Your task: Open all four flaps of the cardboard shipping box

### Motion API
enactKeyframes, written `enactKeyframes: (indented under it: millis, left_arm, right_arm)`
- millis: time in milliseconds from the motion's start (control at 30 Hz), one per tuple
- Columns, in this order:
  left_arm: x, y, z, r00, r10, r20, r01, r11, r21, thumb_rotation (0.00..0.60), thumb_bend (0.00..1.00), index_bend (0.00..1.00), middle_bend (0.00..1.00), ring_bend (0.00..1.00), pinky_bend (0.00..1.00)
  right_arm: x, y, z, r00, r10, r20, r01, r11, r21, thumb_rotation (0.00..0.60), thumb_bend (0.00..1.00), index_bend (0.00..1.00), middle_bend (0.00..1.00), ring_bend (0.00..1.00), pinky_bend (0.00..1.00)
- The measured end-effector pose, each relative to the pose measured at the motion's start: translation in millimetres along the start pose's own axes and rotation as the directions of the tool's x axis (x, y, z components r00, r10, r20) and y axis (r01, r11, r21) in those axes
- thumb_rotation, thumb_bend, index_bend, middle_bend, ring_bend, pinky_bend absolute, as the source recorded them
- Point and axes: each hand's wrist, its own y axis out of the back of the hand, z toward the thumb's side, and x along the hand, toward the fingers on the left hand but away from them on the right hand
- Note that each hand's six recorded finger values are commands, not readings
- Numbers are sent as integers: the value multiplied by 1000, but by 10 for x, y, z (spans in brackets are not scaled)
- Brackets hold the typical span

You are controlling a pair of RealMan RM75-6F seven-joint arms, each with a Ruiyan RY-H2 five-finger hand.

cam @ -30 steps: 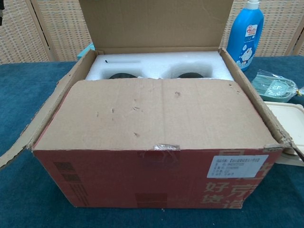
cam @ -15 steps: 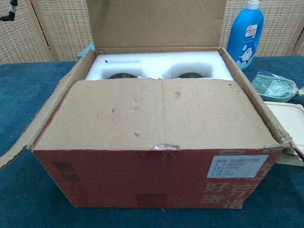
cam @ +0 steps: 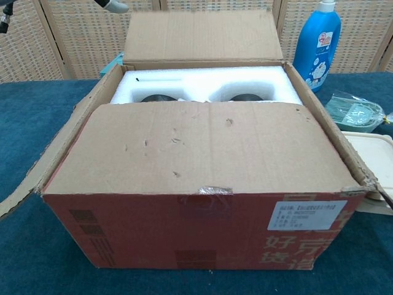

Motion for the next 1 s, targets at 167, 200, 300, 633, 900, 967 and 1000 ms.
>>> enactKeyframes:
  millis: [167,200,300,633,900,967,1000]
  left_arm:
    - [-43,6,10,1000,-14,14,14,1000,-9,377,260,0,0,0,0]
    - [-58,5,20,1000,-20,21,21,1000,-15,376,261,0,0,0,0]
    - [-132,1,63,998,-49,48,51,998,-46,376,271,0,0,0,0]
    - [-502,29,159,979,-136,152,163,969,-186,350,528,145,0,0,0]
    - [-773,-51,195,958,-195,210,244,939,-241,225,550,206,0,0,0]
    - [-836,-92,211,950,-218,224,271,931,-245,214,545,228,0,0,0]
    - [-861,-112,221,946,-228,231,284,926,-247,209,541,235,0,0,0]
  right_arm:
    - [4,18,-2,1000,-4,2,4,1000,1,600,827,49,103,0,30]
    - [7,20,-5,1000,-5,3,5,1000,1,600,827,49,103,0,30]
    - [11,17,-10,1000,-3,5,3,1000,1,600,827,49,103,0,30]
    - [7,-12,7,1000,5,1,-5,1000,0,600,827,49,103,0,30]
    - [13,-15,11,1000,6,1,-6,1000,-2,600,827,49,109,0,30]
    - [17,-12,14,1000,5,1,-5,1000,-2,600,827,49,110,0,30]
    - [23,-13,15,1000,5,1,-5,1000,-2,600,827,49,110,0,30]
